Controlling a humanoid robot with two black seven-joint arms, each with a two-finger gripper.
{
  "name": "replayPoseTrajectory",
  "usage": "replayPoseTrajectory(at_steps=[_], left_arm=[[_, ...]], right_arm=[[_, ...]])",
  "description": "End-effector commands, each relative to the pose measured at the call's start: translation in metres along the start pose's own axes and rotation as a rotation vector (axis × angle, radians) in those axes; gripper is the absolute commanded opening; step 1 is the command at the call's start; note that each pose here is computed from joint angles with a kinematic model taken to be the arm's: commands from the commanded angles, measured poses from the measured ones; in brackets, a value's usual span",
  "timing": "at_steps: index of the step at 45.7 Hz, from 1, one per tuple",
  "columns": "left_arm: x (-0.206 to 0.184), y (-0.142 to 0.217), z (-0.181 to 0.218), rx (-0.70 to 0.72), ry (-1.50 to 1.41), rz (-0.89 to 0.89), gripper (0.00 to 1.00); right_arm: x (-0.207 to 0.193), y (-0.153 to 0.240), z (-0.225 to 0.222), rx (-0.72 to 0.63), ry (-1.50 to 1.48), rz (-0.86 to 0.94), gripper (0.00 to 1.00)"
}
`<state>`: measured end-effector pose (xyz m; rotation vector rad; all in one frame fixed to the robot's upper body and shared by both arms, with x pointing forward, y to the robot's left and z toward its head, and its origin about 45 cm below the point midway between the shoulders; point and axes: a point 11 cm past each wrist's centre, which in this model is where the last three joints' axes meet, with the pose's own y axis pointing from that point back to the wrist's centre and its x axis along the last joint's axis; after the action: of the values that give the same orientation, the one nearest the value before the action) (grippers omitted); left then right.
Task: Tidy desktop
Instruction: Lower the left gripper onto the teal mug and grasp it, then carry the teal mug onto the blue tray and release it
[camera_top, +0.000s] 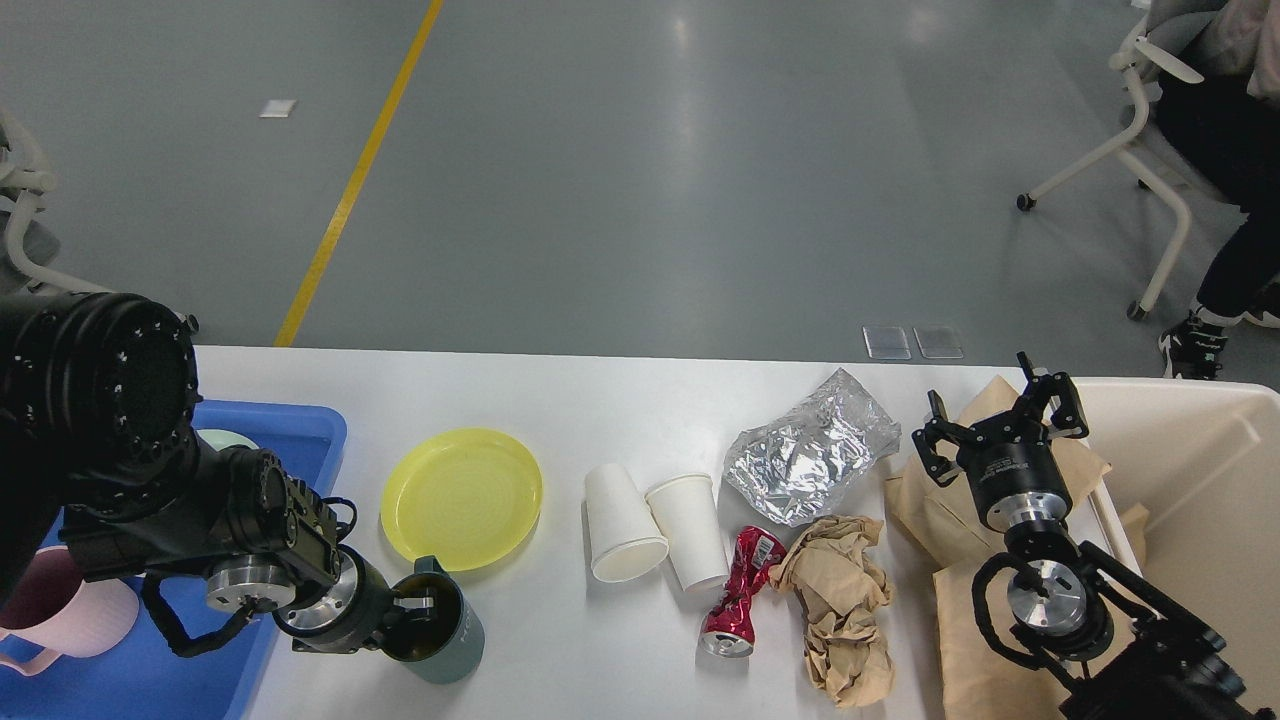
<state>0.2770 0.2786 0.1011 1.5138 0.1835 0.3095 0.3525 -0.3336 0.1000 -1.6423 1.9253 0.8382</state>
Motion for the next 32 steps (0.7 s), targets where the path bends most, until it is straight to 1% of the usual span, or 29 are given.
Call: replayPoseTrajectory(at_steps=[1,10,15,23,32], left_arm=[[0.002,0.0,0.0,0.0,-0.003,0.017,0.0],[0.004,0.007,-0.002,0.004,0.003,0.012,0.0],[0.007,0.026,-0.002,0.031,0.004,0.003,0.0],[0.013,0.085,0.001,0.079,0.008,-0.019,0.0],[0.023,0.177,0.028,0.07,-0.044,-0.037,0.0]], right_arm=[[0.0,0.0,0.0,0.0,0.0,0.0,1.0],[0.0,0.0,0.0,0.0,0.0,0.0,1.0],[0.0,0.0,0.0,0.0,0.0,0.0,1.0],[0.001,0.0,0.0,0.0,0.001,0.003,1.0],[0.001,0.0,0.0,0.0,0.001,0.003,1.0]])
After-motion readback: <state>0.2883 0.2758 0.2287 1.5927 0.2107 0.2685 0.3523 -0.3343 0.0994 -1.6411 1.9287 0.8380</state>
